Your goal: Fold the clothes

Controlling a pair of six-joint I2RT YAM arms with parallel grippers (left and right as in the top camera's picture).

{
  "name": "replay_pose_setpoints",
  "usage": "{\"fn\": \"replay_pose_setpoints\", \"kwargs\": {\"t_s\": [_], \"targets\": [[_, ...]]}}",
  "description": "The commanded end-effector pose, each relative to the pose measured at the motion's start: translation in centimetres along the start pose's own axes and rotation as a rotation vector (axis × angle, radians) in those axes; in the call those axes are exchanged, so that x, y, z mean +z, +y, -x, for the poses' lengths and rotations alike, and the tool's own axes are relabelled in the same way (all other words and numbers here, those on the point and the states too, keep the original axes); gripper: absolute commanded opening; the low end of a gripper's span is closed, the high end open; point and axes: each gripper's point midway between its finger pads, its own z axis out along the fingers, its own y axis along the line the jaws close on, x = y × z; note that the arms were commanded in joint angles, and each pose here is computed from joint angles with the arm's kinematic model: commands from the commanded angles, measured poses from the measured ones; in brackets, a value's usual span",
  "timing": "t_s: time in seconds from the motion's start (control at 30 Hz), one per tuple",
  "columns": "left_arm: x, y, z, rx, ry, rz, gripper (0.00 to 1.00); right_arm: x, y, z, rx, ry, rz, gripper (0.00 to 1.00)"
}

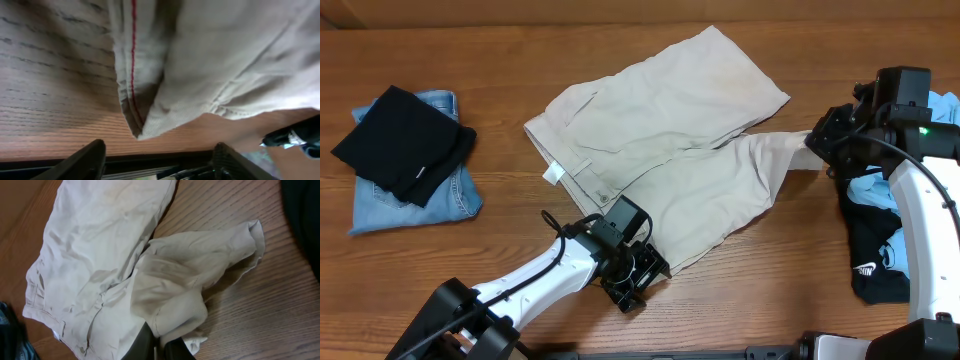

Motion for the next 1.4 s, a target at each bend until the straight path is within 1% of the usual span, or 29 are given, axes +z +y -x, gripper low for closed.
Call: {"fn": "replay_pose_setpoints", "kwargs": {"t_s": [0.0,0.33,0.4,0.43,0.47,0.53,0.63,0.7,0.77,0.8,0.83,0.9,0.93,0.97,1.13,1.37], "targets": [[0.4,0.4,0.9,-0.08,-0.041,0.003,0.77,-0.6,0.4,0.7,-0.014,-0.027,0.003,0.04],[0.3,0.1,2.2,-0.101,-0.096,-0.02,0.77,-0.6,0.4,0.6,-0.013,-0.023,0.001,0.04],[0.0,-0.6,2.9,-0.102,-0.117,-0.053,0.74,-0.6,0.4,0.6,-0.012,-0.022,0.001,0.04],[-0.1,-1.0,3.3,-0.104,-0.121,-0.07,0.69,-0.6,0.4,0.6,-0.013,-0.023,0.001,0.04],[-0.1,-1.2,3.6,-0.103,-0.123,-0.078,0.67,-0.7,0.4,0.6,-0.013,-0.024,0.002,0.04],[0.5,-1.0,3.8,-0.111,-0.107,-0.064,0.65,-0.7,0.5,0.7,-0.014,-0.027,0.003,0.04],[1.8,-0.4,3.5,-0.134,-0.039,-0.031,0.66,-1.0,0.6,0.8,-0.014,-0.029,0.004,0.04],[2.3,-0.8,3.3,-0.124,0.011,-0.042,0.65,-1.1,0.5,0.9,-0.009,-0.031,0.002,0.04],[2.5,-1.1,3.3,-0.109,0.03,-0.055,0.61,-1.2,0.3,1.0,-0.003,-0.033,0.0,0.04],[2.4,-1.1,3.4,-0.111,0.03,-0.056,0.56,-1.3,0.2,1.1,-0.001,-0.033,-0.001,0.04],[2.4,-1.2,3.5,-0.096,0.028,-0.06,0.49,-1.3,0.2,1.1,0.001,-0.034,-0.002,0.04],[2.1,-1.3,3.7,-0.071,0.027,-0.07,0.21,-1.3,0.1,1.1,0.002,-0.035,-0.002,0.04],[2.0,-1.4,3.9,-0.057,0.025,-0.076,0.09,-1.3,0.1,1.2,0.002,-0.036,-0.002,0.04],[1.8,-1.4,4.0,-0.043,0.025,-0.083,0.05,-1.3,0.1,1.2,0.002,-0.037,-0.002,0.04],[-0.2,-1.4,5.1,-0.006,0.017,-0.119,0.04,-1.3,0.2,1.2,0.001,-0.04,0.0,0.04],[-5.5,0.9,7.1,0.015,-0.114,-0.116,0.04,-1.3,0.2,1.2,-0.002,-0.039,-0.001,0.04]]}}
